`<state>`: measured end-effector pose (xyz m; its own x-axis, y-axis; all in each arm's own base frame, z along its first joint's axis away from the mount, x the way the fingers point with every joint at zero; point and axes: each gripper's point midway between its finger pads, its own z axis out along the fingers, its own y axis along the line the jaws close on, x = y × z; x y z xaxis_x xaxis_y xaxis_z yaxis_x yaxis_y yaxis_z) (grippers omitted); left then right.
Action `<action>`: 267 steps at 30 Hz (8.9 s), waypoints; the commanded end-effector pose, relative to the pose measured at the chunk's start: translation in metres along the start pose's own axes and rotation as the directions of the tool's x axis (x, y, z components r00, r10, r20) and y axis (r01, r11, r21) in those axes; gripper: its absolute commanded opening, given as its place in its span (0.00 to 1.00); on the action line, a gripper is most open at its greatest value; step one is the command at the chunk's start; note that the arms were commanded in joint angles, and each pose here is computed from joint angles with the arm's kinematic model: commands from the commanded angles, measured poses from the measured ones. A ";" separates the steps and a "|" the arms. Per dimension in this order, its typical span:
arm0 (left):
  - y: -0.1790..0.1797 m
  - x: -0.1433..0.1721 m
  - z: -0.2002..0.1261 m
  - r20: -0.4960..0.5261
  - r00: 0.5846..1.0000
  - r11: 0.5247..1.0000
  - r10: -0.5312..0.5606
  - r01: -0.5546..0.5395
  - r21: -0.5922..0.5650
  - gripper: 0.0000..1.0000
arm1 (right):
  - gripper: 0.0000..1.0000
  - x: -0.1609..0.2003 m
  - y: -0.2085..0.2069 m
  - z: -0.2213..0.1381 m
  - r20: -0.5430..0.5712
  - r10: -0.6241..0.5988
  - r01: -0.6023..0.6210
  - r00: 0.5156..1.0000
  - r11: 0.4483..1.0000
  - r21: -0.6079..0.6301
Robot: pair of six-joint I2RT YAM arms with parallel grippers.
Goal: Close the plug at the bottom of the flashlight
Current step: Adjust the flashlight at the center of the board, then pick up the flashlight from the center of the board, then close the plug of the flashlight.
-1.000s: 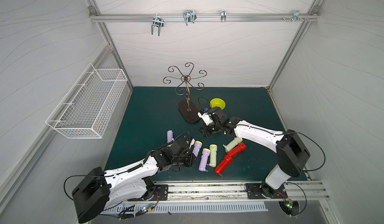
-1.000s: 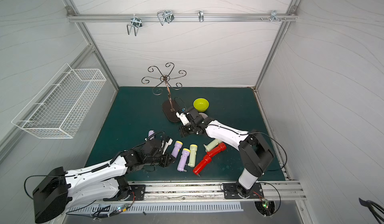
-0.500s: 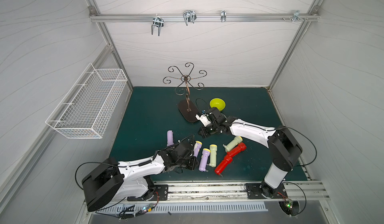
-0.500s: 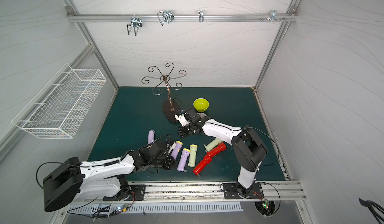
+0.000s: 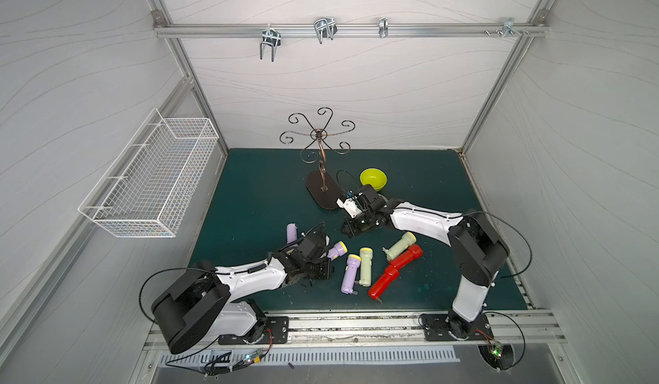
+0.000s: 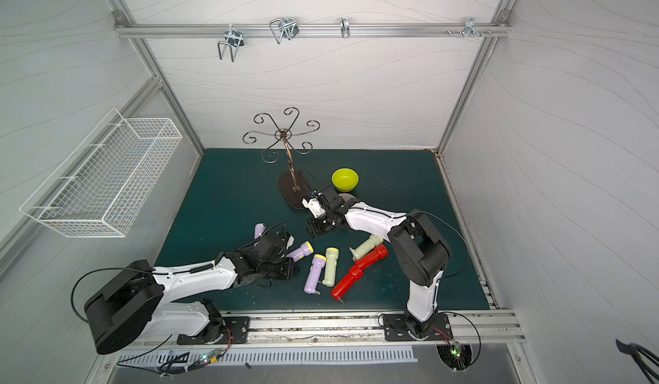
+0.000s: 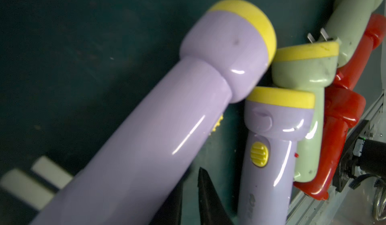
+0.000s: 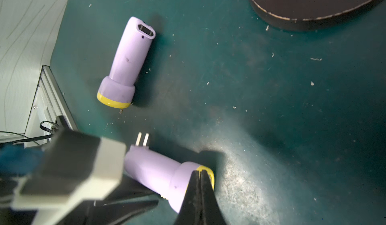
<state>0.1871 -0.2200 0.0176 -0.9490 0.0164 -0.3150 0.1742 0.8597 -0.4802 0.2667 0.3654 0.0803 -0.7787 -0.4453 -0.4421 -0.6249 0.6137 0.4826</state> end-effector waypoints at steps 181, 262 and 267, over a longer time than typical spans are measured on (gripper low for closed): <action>-0.204 -0.119 -0.192 0.817 0.329 0.444 0.473 -0.890 0.102 0.00 | 0.45 -0.028 0.114 -0.231 0.683 -0.121 0.367 0.720 0.902 -0.227; -0.215 -0.100 -0.229 0.827 0.231 0.197 0.512 -0.969 0.149 0.00 | 0.30 0.013 0.161 -0.213 0.440 -0.717 0.726 0.540 0.662 0.187; -0.217 -0.103 -0.240 0.844 0.224 0.205 0.488 -0.969 0.139 0.00 | 0.24 0.013 0.160 -0.207 0.426 -0.716 0.727 0.553 0.665 0.174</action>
<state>0.1899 -0.2876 0.2924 -0.0829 0.1299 -0.9881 0.9919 0.1061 -0.0693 0.1493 0.3191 0.3312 0.0754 -0.3522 -0.9329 -0.9597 0.2285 -0.1638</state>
